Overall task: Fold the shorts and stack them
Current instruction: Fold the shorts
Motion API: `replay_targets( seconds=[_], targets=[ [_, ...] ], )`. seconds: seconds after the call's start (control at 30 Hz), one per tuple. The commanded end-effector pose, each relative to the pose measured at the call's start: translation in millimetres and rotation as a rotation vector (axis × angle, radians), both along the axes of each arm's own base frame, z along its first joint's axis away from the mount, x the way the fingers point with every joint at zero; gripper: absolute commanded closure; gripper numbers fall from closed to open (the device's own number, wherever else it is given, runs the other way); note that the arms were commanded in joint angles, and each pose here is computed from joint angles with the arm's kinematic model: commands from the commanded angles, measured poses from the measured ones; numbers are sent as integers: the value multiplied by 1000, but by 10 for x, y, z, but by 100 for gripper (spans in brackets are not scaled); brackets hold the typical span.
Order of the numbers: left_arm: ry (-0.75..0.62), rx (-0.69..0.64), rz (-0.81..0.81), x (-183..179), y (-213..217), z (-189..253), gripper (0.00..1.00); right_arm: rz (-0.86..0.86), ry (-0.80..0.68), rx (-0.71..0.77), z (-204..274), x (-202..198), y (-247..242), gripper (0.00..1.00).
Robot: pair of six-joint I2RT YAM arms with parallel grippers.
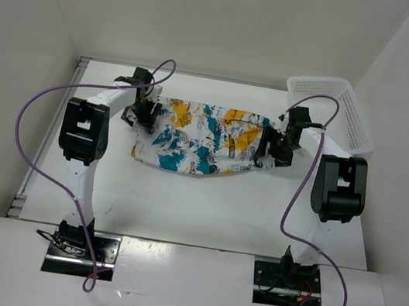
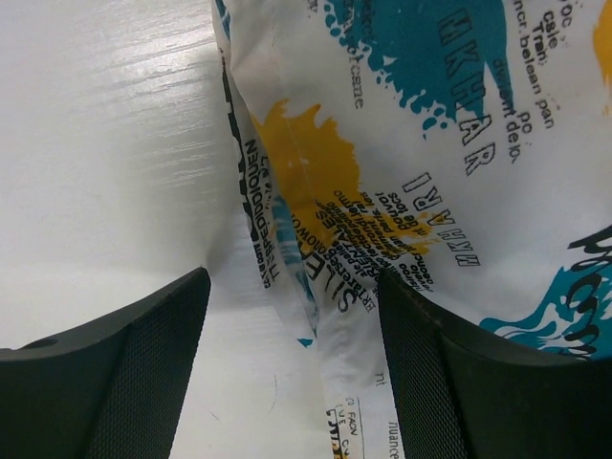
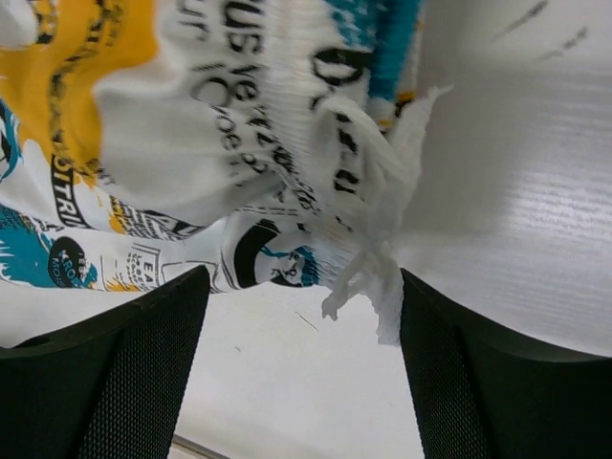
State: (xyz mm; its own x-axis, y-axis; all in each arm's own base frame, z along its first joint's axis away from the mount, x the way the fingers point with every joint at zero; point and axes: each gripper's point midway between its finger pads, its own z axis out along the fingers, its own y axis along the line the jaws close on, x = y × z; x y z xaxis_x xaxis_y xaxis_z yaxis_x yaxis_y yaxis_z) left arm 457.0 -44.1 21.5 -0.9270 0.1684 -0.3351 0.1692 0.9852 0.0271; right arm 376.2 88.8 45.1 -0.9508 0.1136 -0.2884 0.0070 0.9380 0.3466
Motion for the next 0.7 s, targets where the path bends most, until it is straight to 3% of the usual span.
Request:
replay_targets(
  seconds=[0.0, 0.17, 0.4, 0.47, 0.5, 0.6, 0.67],
  targets=[
    [91, 2, -3, -177, 16, -245, 22, -97, 76, 49, -72, -98, 31, 18],
    [109, 4, -3, -211, 20, -286, 26, -109, 128, 71, -284, -101, 75, 18],
    [128, 16, 0, -228, 41, -340, 29, -127, 129, 102, -424, 176, 140, 35],
    [128, 16, 0, -228, 41, -340, 30, -121, 136, 119, -438, 187, 170, 45],
    [127, 26, 3, -226, 59, -340, 30, -121, 136, 119, -439, 186, 170, 61],
    [135, 36, 5, -255, 78, -362, 32, -121, 145, 118, -474, 176, 169, 90],
    [144, 37, 5, -267, 80, -400, 39, -115, 117, 108, -391, 206, 151, 99]
  ],
)
